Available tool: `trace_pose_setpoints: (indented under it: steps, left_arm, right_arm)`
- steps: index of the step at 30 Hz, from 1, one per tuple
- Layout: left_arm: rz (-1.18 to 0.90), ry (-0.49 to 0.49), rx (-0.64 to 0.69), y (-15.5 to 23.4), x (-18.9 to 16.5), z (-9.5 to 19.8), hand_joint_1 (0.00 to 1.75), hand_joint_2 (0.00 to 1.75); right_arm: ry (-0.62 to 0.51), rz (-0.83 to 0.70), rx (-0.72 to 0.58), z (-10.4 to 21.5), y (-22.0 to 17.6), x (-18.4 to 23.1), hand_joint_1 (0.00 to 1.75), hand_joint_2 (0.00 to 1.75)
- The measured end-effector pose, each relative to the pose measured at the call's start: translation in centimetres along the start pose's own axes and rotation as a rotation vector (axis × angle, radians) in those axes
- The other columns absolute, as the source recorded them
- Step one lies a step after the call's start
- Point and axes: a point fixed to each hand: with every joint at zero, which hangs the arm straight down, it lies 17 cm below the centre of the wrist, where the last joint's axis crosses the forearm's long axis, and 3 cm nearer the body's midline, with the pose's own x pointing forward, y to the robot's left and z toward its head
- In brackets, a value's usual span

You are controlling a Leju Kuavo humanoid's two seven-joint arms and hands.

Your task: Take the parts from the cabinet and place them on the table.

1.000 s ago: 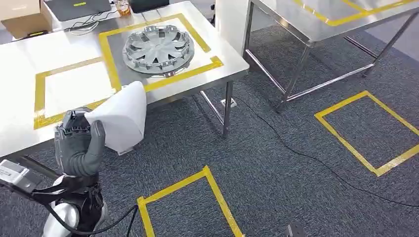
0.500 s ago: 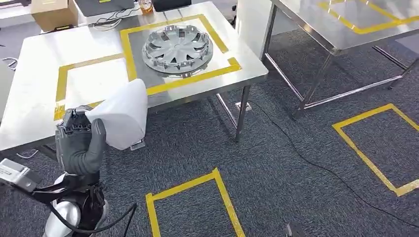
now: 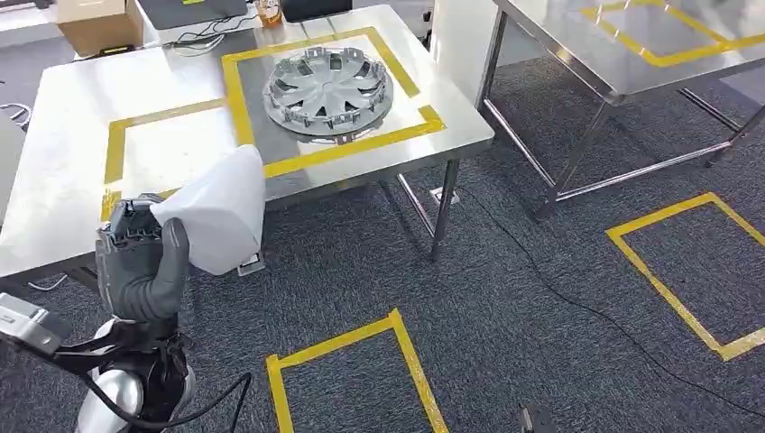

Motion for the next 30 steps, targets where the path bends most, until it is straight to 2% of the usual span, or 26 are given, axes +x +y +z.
trace_pose_setpoints:
  steps: [30]
  left_arm:
    - [-0.011, -0.007, -0.017, -0.38, 0.07, -0.31, 1.75, 1.75]
  right_arm:
    - [-0.006, -0.006, -0.001, -0.16, 0.09, 0.56, 0.0, 0.0]
